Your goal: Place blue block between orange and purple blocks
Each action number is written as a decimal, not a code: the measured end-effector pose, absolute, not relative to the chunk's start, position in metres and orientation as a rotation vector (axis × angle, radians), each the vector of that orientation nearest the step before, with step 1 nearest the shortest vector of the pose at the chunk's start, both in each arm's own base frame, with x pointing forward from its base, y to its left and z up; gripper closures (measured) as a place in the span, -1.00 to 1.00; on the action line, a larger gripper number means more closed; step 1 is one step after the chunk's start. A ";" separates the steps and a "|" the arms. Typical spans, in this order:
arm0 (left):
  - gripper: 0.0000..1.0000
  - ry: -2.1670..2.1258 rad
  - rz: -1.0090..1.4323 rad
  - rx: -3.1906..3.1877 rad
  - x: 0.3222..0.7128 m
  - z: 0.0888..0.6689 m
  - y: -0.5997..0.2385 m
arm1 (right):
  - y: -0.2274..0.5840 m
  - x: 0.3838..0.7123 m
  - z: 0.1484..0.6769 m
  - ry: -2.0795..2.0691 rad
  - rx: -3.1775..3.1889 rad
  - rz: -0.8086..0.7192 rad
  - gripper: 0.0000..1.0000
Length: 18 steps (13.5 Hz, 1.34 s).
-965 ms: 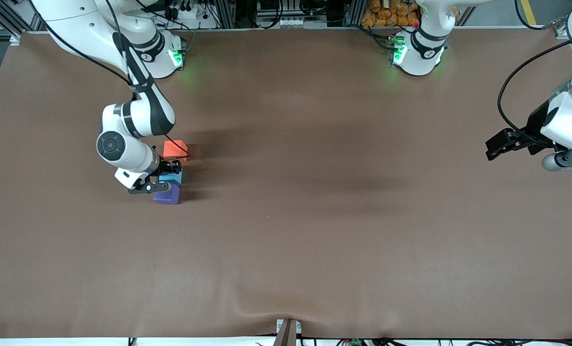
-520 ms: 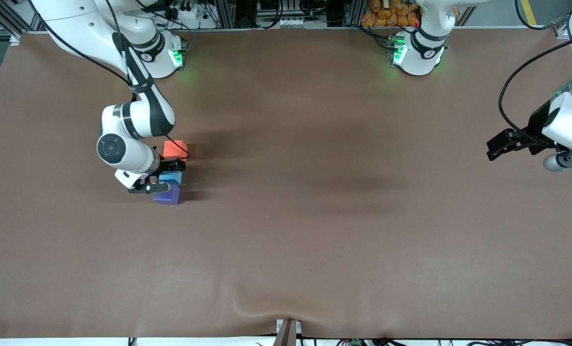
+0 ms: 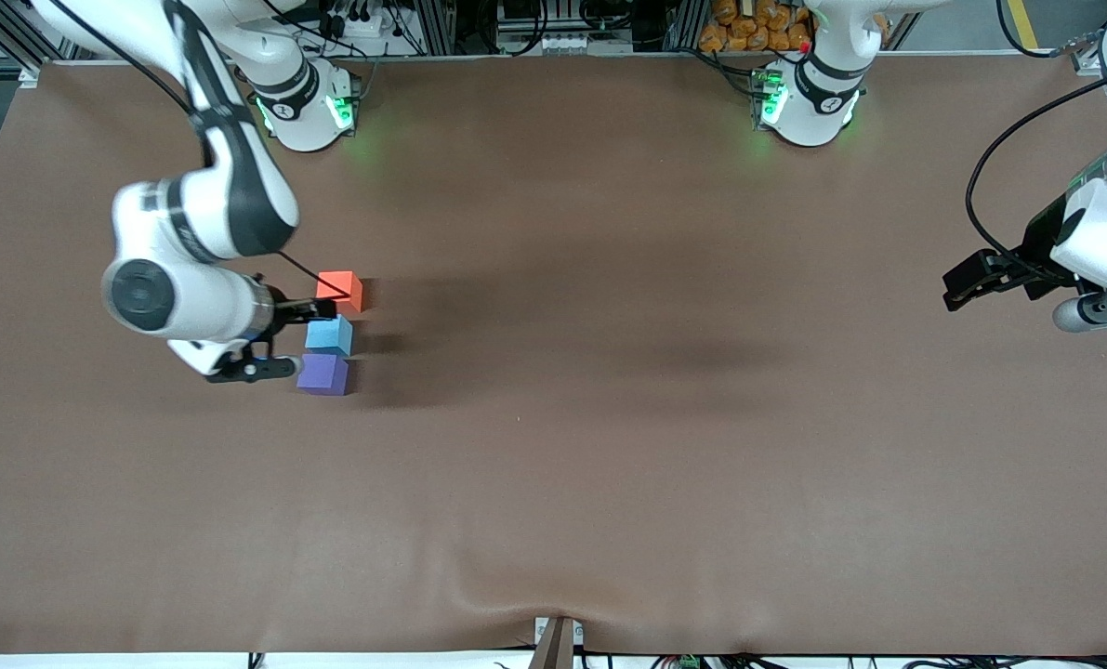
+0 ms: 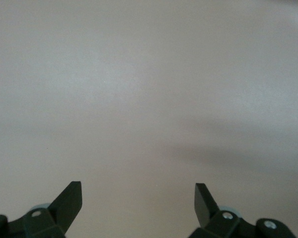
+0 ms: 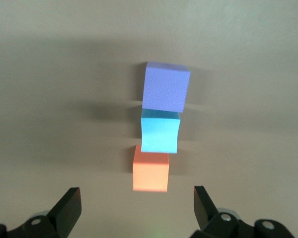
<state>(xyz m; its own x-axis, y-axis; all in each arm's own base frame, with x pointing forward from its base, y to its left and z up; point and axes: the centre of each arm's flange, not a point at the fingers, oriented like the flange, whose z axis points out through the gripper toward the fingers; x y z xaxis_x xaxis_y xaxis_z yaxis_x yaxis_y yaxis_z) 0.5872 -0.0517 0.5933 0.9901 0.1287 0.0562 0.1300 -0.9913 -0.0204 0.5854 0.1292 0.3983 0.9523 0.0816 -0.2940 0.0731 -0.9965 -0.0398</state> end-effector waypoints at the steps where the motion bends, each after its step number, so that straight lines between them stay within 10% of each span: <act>1: -1.00 -0.202 -0.086 -3.110 0.587 0.593 -0.052 | 0.128 0.594 0.427 -0.121 -3.076 0.427 -1.00; 10: -1.00 -0.203 -0.091 -3.110 0.588 0.594 -0.051 | 0.092 0.634 0.592 -0.063 -3.129 -0.082 -1.00; 18: -1.00 -0.206 -0.101 -3.110 0.587 0.597 -0.051 | 0.035 0.576 0.692 0.014 -3.117 0.057 -1.00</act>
<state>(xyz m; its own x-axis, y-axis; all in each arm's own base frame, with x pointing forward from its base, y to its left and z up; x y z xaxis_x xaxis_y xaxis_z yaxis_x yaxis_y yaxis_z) 0.5873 -0.0505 0.5973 0.9892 0.1308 0.0661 0.1323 -0.9910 -0.0185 0.5757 0.0348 0.6922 0.9993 -0.0087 -0.0366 -0.0096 -0.9997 -0.0235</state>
